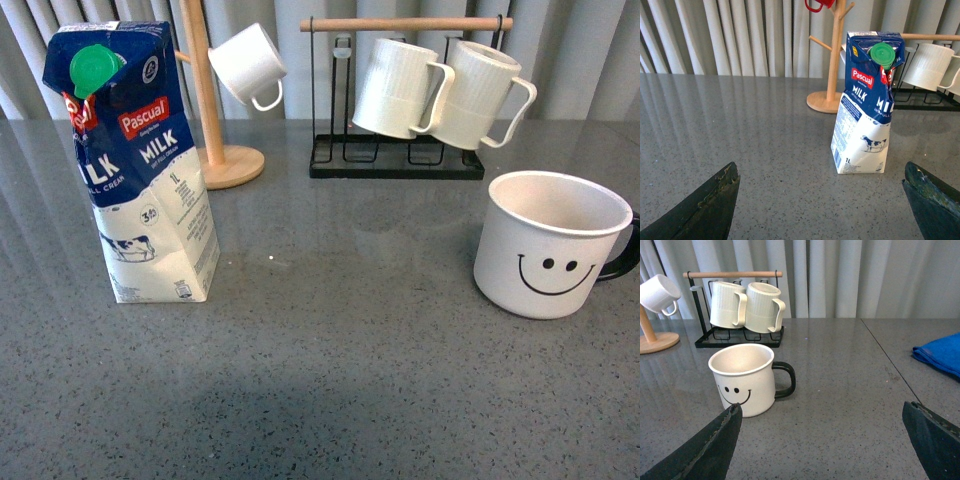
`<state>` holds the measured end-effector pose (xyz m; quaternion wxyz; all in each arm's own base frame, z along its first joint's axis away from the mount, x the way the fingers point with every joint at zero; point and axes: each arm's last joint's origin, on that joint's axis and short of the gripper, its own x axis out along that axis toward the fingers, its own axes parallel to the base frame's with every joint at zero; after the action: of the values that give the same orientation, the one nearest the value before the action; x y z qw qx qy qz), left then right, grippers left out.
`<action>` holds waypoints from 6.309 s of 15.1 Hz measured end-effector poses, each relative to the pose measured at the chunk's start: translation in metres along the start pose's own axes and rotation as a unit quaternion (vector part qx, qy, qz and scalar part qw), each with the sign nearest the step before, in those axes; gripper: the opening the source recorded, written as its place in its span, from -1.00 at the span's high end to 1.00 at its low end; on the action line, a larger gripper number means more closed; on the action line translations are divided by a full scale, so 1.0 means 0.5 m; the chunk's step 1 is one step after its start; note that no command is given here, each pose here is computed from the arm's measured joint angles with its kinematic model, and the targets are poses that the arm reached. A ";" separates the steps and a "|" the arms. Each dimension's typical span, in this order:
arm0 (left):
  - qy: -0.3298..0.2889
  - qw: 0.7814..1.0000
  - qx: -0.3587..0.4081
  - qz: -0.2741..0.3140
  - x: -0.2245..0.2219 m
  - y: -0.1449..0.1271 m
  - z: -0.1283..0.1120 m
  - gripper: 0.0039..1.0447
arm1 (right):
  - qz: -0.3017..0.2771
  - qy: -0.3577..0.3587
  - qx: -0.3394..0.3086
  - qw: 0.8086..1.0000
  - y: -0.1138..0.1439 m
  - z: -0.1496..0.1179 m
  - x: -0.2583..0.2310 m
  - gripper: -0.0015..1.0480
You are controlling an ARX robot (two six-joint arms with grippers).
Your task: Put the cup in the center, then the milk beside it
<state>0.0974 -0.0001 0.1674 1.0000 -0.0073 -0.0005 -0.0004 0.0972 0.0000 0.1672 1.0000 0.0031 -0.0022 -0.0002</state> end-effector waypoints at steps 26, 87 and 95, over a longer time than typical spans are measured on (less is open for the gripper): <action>0.000 1.000 0.000 0.000 0.000 0.000 0.000 -0.88 | 0.027 -0.033 0.082 0.996 0.014 0.162 0.097 -0.87; 0.000 1.000 0.000 0.000 0.000 0.000 0.000 -0.88 | 0.157 0.029 0.088 0.983 0.084 0.255 0.221 -0.87; 0.000 1.000 0.000 0.000 0.000 0.000 0.000 -0.88 | -0.002 0.002 0.006 1.000 0.028 0.050 0.001 0.51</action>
<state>0.0974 -0.0001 0.1674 1.0000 -0.0073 -0.0005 -0.0004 0.0974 0.0137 0.1925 1.0000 0.0087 0.0001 -0.0019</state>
